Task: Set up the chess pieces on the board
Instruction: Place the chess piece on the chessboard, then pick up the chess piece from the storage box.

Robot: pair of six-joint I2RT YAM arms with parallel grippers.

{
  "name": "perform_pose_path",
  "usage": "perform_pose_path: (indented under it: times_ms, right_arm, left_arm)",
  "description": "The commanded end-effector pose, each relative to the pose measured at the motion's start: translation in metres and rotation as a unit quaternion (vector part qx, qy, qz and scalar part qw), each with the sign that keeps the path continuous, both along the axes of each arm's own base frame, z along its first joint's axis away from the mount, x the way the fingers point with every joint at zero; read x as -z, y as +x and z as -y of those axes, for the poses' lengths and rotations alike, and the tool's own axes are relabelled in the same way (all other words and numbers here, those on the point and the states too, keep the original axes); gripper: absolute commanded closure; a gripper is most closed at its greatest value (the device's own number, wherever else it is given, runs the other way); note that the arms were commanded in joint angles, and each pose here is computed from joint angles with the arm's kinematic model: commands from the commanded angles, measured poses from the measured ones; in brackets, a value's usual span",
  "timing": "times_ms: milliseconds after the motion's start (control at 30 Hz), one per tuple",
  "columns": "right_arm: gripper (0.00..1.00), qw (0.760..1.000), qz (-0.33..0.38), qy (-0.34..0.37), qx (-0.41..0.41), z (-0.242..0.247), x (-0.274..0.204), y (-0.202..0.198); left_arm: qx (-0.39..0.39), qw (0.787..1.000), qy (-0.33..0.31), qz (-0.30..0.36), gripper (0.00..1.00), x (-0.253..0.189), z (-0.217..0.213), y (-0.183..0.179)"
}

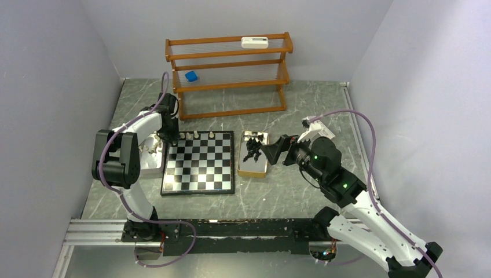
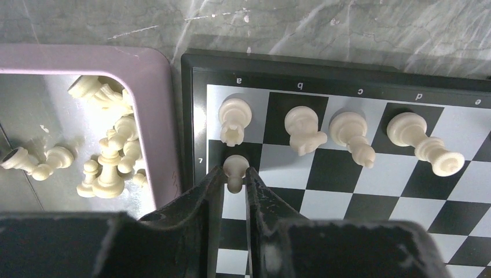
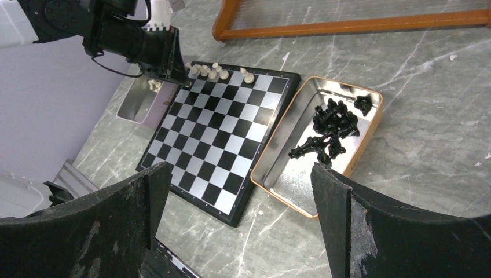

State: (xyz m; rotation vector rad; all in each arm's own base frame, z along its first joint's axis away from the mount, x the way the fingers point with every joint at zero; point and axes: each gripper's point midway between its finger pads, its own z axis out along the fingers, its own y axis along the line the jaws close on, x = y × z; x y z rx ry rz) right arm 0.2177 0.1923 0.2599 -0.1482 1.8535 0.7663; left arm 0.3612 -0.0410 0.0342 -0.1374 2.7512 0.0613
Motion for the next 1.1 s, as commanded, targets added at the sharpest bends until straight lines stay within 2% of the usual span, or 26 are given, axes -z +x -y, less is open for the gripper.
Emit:
perform_pose_path:
  times_ms: [0,233,533,867,1067]
  right_arm:
    - [0.05,1.000,0.007,-0.007,0.004,0.002,-0.003,0.001]
    - [0.05,1.000,0.000,0.007,0.000,0.000,0.000,-0.002]
    - [0.05,1.000,0.003,0.017,0.010,0.006,-0.004,-0.005]
    - [0.05,1.000,-0.006,0.004,-0.005,0.000,0.009,-0.005]
    - [0.05,1.000,-0.002,0.003,-0.013,-0.005,0.007,-0.002]
  left_arm:
    - [0.004,1.000,0.006,0.017,0.73,-0.007,0.002,0.009]
    - [0.016,0.999,-0.012,0.029,0.69,-0.019,0.010,0.005]
    - [-0.002,0.994,-0.036,0.102,0.60,-0.082,0.015,0.012]
    - [-0.083,0.978,0.029,0.189,0.58,-0.131,-0.024,0.012]
    - [-0.130,0.976,0.042,0.169,0.59,-0.114,-0.056,0.002]
